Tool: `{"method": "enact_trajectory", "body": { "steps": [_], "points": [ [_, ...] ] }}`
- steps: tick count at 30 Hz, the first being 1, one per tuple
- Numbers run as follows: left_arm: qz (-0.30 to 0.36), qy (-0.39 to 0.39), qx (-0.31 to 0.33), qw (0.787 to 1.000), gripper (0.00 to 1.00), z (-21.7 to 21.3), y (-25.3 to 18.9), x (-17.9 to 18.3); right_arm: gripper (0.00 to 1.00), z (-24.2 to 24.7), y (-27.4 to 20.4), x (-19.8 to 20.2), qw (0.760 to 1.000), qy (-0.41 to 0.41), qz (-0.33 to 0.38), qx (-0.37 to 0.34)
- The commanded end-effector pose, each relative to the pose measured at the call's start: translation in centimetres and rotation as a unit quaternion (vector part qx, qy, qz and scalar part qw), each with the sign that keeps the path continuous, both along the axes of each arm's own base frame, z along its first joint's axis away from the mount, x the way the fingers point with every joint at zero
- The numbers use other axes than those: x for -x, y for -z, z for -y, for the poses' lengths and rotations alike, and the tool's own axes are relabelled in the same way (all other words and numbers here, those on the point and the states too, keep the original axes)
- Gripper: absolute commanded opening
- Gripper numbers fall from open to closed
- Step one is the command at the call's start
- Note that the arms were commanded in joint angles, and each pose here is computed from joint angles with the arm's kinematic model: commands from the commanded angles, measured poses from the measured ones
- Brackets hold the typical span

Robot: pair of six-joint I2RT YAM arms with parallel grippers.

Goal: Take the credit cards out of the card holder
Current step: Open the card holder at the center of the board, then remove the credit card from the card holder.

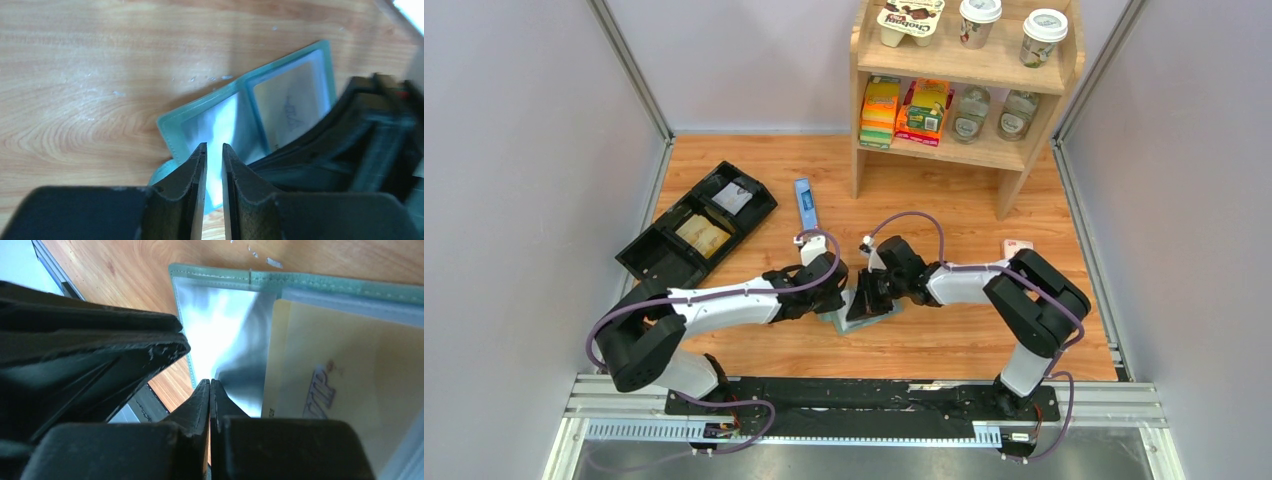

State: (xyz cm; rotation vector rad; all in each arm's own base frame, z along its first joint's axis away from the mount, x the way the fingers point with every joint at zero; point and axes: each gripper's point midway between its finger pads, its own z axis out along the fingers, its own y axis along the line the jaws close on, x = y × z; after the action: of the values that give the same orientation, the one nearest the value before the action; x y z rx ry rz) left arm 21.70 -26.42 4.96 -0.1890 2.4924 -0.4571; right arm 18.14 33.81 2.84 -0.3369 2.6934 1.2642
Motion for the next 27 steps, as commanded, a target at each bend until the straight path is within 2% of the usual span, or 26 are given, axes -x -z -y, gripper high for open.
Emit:
{"method": "enact_trajectory", "body": {
  "steps": [1,4,6,10,17,21,27],
  "points": [
    [-0.019,-0.013,0.016,1.000,0.24,-0.2,1.2,0.7,0.02,0.1,-3.0,-1.1,0.998,0.014,0.058,-0.014],
    [-0.036,-0.011,0.010,0.999,0.24,-0.7,2.5,1.5,0.04,1.2,-4.1,-1.8,0.995,0.021,0.098,0.013],
    [-0.043,-0.014,0.003,0.999,0.24,-1.2,3.1,1.9,0.11,2.1,-4.7,-2.4,0.991,0.026,0.122,0.038],
    [-0.045,-0.020,-0.006,0.999,0.24,-2.0,3.5,2.2,0.39,4.3,-5.0,-3.7,0.980,0.039,0.167,0.103],
    [-0.042,-0.018,-0.017,0.999,0.24,-2.4,3.5,2.3,0.65,5.6,-4.4,-4.6,0.957,0.018,0.220,0.188],
    [-0.042,-0.018,-0.021,0.999,0.24,-2.6,3.6,2.3,0.67,6.3,-3.5,-4.8,0.950,0.013,0.222,0.221],
    [-0.037,-0.021,-0.030,0.999,0.24,-3.0,3.7,2.0,0.57,6.8,-2.7,-5.6,0.943,0.025,0.223,0.247]
  ]
}}
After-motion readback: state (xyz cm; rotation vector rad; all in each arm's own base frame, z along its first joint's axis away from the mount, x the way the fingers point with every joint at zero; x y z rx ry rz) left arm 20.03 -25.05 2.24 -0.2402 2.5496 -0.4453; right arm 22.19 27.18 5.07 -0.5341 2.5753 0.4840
